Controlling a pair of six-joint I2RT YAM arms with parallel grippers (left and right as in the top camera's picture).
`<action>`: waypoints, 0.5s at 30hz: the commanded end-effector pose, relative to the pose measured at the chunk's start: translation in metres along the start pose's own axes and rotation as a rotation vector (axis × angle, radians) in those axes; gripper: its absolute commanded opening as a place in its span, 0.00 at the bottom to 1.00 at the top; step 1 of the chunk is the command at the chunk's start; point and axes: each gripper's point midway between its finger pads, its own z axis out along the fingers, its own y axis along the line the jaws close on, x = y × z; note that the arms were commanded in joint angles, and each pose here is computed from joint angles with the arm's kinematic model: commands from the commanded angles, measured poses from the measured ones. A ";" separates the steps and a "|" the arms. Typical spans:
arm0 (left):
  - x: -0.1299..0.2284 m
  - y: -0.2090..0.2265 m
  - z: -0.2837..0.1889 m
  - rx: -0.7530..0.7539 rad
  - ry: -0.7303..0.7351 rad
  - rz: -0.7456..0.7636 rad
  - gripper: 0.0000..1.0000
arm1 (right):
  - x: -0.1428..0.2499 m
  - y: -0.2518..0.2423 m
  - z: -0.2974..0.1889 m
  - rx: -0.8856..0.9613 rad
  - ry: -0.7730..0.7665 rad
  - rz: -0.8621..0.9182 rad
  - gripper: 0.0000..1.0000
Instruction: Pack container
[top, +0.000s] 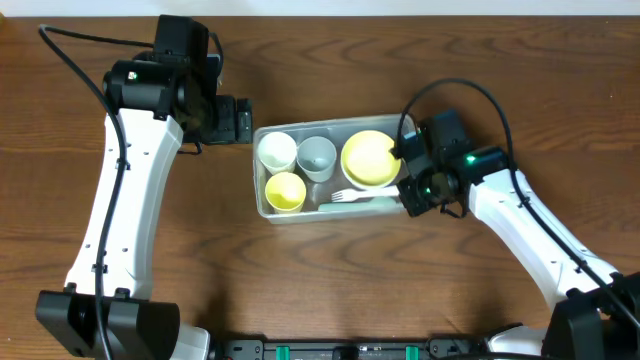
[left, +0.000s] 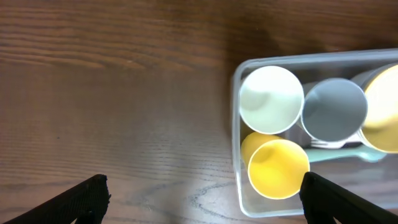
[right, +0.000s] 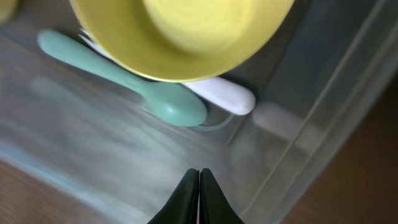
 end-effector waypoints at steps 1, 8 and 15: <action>0.001 0.004 0.002 -0.017 0.005 0.010 0.98 | 0.008 0.001 0.005 0.003 0.027 0.016 0.04; 0.001 0.004 0.002 -0.017 0.005 0.010 0.98 | -0.001 0.001 0.004 0.001 -0.011 0.010 0.04; 0.001 0.004 0.002 -0.017 0.005 0.010 0.98 | -0.067 0.001 -0.045 0.023 -0.245 -0.019 0.08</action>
